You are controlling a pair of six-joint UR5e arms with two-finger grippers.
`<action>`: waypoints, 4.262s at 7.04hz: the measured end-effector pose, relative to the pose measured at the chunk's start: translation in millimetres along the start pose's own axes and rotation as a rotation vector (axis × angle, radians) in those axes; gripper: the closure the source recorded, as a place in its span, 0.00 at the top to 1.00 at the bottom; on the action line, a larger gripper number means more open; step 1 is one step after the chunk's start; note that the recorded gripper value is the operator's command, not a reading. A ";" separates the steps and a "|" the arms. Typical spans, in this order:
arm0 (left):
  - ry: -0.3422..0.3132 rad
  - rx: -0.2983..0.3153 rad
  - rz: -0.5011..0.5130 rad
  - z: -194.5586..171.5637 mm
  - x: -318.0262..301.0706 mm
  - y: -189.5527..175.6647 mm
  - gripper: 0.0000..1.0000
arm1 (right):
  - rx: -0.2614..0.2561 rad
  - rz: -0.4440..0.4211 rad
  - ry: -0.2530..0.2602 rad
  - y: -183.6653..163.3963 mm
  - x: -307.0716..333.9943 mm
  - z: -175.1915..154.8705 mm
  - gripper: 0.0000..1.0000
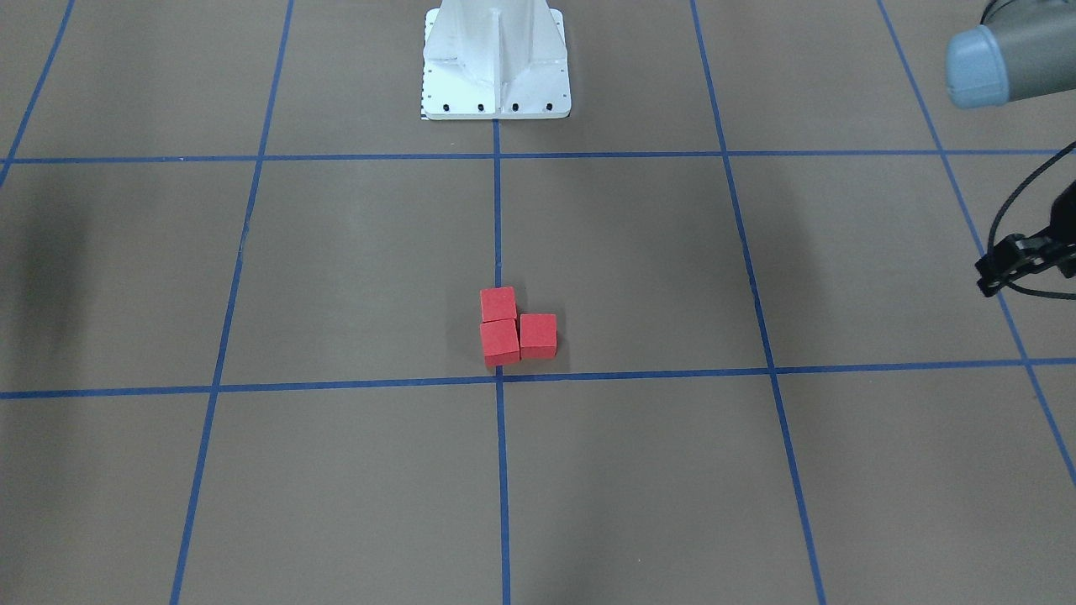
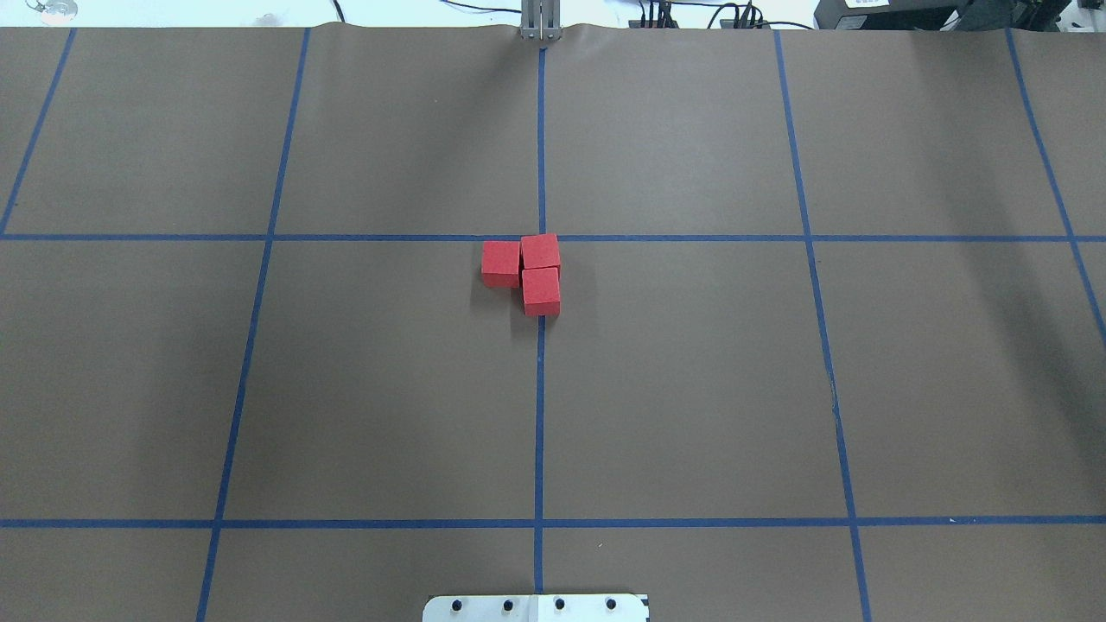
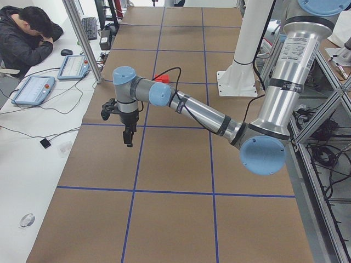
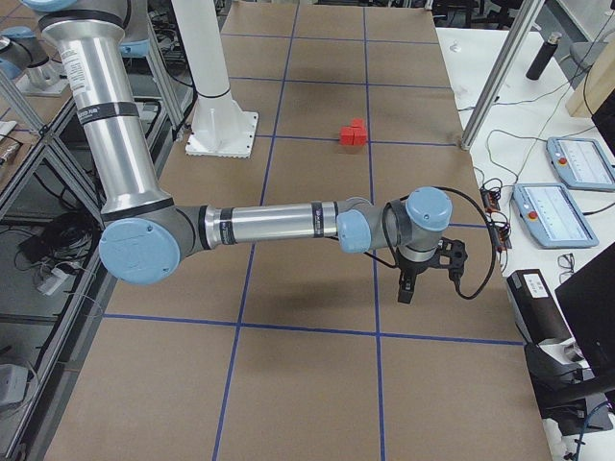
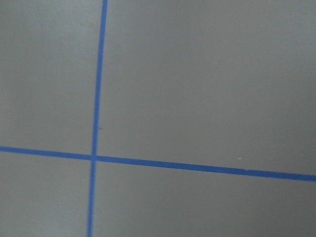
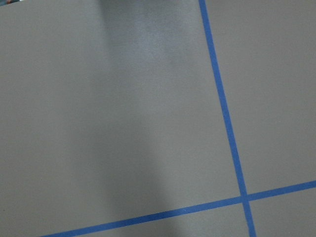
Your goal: Form red blocks into L shape at center
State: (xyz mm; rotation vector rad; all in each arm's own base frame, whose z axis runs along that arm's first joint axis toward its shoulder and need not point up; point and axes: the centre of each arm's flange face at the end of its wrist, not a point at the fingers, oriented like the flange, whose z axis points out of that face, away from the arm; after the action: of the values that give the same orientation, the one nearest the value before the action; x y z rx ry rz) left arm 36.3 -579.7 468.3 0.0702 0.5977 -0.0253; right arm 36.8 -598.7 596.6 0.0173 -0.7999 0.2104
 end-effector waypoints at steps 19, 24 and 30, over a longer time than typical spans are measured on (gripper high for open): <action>0.126 -0.039 -0.027 76.7 -162.9 100.6 1.00 | -0.047 0.003 0.027 68.7 50.8 -2.4 0.99; 0.125 -0.035 -0.023 74.3 -160.4 95.7 1.00 | -0.040 -0.007 0.008 69.3 43.2 -8.1 0.99; 0.125 -0.034 -0.024 74.1 -159.8 94.9 1.00 | -0.039 -0.009 0.003 68.7 41.4 -9.2 0.99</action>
State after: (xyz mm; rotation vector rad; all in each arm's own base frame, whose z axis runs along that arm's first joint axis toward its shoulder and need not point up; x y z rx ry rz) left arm -49.9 -489.9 624.9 0.0316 0.7241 -0.0340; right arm 58.0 -523.0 615.3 -0.0160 -0.8009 0.1860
